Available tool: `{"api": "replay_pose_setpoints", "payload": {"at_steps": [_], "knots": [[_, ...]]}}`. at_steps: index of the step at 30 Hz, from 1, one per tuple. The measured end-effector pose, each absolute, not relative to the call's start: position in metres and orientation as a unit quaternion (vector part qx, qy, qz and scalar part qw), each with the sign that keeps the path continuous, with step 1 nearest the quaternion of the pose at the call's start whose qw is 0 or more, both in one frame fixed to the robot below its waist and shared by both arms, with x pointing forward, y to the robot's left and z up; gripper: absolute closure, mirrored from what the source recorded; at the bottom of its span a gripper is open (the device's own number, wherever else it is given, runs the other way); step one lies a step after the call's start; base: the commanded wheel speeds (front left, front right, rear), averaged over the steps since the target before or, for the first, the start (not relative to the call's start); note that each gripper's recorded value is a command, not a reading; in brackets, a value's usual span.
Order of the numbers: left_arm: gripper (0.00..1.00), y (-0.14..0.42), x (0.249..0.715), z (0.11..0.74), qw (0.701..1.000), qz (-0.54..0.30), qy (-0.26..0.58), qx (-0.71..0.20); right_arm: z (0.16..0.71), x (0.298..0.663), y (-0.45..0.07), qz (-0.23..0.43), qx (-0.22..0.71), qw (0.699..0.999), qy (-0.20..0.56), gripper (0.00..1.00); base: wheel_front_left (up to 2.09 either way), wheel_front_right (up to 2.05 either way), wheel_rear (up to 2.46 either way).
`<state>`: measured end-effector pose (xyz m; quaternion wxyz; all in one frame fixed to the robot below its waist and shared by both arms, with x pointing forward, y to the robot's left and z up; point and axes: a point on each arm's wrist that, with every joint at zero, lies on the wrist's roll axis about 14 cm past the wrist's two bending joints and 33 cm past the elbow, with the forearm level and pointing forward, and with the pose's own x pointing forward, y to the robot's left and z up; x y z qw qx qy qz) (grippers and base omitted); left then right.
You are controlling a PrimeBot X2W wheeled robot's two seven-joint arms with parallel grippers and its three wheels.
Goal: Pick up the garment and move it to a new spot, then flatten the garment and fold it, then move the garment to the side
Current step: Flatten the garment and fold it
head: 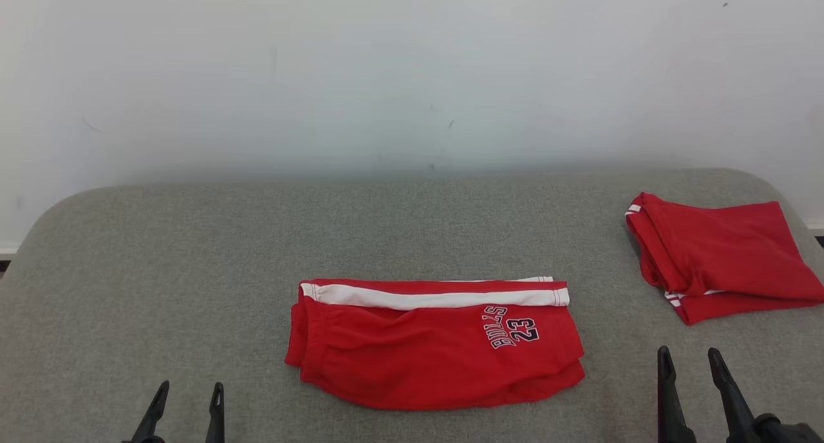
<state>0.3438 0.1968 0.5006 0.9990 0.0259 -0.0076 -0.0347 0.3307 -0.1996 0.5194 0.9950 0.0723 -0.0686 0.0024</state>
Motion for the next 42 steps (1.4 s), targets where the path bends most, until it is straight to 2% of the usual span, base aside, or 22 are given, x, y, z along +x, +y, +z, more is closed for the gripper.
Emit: {"api": "replay_pose_setpoints", "payload": {"at_steps": [16, 42], "knots": [[0.0, 0.202, 0.338, 0.503, 0.999, -0.026, -0.01, 0.03, 0.494, 0.331, -0.179, 0.03, 0.069, 0.997, -0.026, 0.0, 0.0, 0.0, 0.0], [0.0, 0.202, 0.335, 0.502, 0.999, -0.022, -0.009, 0.029, 0.49, 0.334, -0.173, 0.042, 0.068, 0.997, -0.019, 0.0, 0.0, 0.0, 0.0]]}}
